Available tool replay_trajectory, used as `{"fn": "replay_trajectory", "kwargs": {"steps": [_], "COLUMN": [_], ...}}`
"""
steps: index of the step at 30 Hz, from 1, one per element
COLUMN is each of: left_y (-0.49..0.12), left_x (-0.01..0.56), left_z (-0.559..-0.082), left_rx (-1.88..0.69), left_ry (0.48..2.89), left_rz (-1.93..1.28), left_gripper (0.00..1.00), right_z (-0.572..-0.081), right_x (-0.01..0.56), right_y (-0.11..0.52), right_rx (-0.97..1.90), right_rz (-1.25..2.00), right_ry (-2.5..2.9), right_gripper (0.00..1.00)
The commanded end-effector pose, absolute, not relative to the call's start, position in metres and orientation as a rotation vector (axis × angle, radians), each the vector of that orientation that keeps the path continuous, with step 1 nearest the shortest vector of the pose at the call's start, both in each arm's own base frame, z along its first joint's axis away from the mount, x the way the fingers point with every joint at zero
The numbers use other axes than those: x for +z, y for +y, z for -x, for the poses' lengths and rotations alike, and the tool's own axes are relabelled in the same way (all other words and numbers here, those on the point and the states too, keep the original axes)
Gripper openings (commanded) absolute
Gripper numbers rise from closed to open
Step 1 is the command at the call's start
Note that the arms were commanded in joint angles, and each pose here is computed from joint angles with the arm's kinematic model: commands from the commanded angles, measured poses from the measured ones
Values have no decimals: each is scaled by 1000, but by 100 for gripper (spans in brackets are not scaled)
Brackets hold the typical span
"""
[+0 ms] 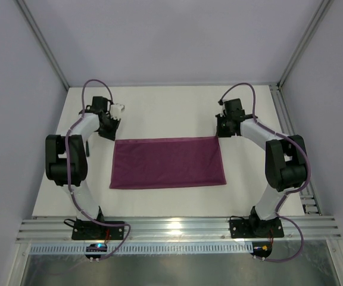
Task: Fold the napkin into a case and place the utensils inside
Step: Smooth out the rectangle-folded napkin at the center of the board.
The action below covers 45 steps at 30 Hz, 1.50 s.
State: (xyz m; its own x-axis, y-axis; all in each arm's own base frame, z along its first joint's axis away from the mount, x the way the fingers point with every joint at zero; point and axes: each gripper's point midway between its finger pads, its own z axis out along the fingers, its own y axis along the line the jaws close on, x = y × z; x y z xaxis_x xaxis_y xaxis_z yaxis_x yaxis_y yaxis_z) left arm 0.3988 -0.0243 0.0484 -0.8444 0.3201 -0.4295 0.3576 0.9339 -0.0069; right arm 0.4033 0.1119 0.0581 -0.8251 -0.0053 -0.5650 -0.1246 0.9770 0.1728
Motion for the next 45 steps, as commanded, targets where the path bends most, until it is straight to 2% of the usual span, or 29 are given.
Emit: {"fn": "replay_trajectory", "kwargs": {"steps": [1,5,11,22,33,35,36,41,45], "left_y": [-24,-29,-32,-35,-32,-32,-33,-33,-33], "left_x": [63,51,34,29,21,21,21,25,34], "left_z": [-416,-417,-408,-394,-402,-406,-407,-407,-406], "left_rx": [-112,-119,-122,-170,-141,-138,-141,-138,-131], "left_ry": [2594,2642,2697,2740,2750,2738,2736,2717,2691], "left_rz": [-457,-504,-581,-608,-587,-582,-573,-570,-569], "left_gripper": [0,1,18,18,23,20,14,0,0], "right_z": [-419,-419,-417,-416,-415,-415,-415,-415,-414], "right_x": [83,79,77,76,76,76,76,76,76], "right_y": [114,115,115,115,114,115,114,114,113], "right_rx": [268,280,285,278,276,278,278,275,270], "right_rz": [71,66,61,65,66,65,63,64,60], "right_ry": [2461,2470,2474,2476,2474,2475,2475,2474,2477], "right_gripper": [4,4,4,4,4,4,4,4,4]}}
